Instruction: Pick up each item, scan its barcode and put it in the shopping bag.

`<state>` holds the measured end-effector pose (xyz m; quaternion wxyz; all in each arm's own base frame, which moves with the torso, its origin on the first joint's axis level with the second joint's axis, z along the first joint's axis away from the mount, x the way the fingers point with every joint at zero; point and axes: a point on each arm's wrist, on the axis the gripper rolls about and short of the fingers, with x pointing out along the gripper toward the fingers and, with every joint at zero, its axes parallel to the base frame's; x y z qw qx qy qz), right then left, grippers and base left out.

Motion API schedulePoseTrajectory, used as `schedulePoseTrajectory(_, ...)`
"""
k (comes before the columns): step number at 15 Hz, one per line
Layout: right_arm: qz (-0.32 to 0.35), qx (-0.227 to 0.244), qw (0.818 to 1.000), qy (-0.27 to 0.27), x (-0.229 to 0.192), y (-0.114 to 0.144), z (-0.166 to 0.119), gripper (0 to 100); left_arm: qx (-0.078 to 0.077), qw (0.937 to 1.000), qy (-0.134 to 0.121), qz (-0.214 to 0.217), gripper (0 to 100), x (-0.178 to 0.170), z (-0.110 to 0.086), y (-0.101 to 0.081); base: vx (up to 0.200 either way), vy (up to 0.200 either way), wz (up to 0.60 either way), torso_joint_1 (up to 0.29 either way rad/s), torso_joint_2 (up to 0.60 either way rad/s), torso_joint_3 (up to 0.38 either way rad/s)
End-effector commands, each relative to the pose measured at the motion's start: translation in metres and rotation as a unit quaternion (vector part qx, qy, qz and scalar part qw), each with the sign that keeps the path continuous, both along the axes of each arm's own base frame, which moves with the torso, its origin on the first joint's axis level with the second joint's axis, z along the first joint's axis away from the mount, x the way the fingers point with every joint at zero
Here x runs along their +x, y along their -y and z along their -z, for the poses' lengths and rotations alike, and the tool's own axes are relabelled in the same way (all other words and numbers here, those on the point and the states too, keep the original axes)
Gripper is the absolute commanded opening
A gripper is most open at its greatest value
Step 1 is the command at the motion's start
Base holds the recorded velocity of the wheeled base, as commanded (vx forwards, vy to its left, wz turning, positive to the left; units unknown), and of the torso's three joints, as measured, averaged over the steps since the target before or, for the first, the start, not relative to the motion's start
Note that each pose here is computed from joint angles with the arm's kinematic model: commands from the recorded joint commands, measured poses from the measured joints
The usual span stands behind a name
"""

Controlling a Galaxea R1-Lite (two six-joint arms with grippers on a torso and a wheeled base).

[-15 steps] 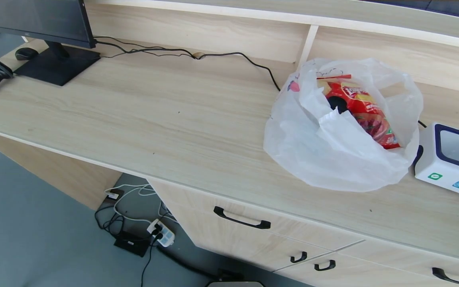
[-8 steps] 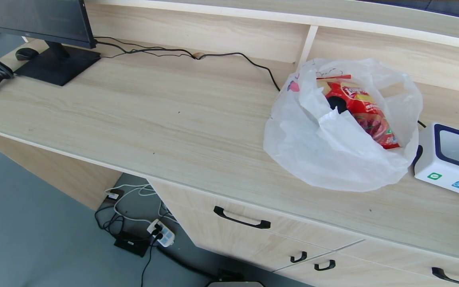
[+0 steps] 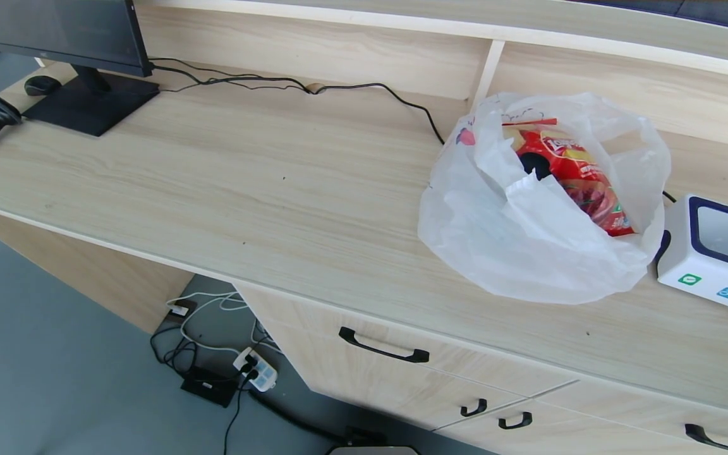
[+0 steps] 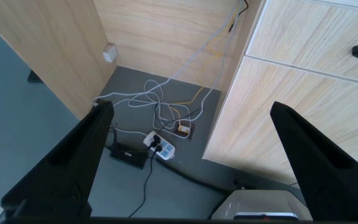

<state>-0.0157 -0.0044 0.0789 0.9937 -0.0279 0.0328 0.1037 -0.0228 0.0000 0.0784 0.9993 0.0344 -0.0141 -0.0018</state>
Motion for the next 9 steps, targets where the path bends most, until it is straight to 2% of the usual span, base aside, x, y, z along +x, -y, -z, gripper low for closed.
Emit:
schedulePoseTrajectory(1, 0.021, 0.002, 1.000, -0.023, 0.0023, -0.0012, 0.0010, 100, -0.002, 1.0000, -0.001, 0.000, 100, 0.0001, 0.0001, 0.0000, 0.000, 0.000, 0.00, 0.000, 0.00, 0.000)
schedulePoseTrajectory(3, 0.153, 0.009, 0.988, -0.008, -0.0003, -0.0050, 0.0014, 100, -0.005, 1.0000, -0.001, 0.000, 100, 0.0001, 0.0001, 0.0000, 0.000, 0.000, 0.00, 0.000, 0.00, 0.000)
schedulePoseTrajectory(5, 0.150, 0.004, 0.989, -0.006, -0.0006, -0.0047, 0.0012, 100, -0.013, 0.9999, 0.000, 0.000, 100, 0.0001, -0.0001, 0.0000, 0.000, 0.000, 0.00, 0.000, 0.00, 0.000)
schedulePoseTrajectory(9, 0.143, 0.029, 0.989, -0.002, -0.0016, -0.0045, 0.0016, 100, -0.018, 0.9998, 0.000, 0.001, 100, 0.0001, -0.0001, 0.0000, 0.000, 0.000, 0.00, 0.000, 0.00, 0.000)
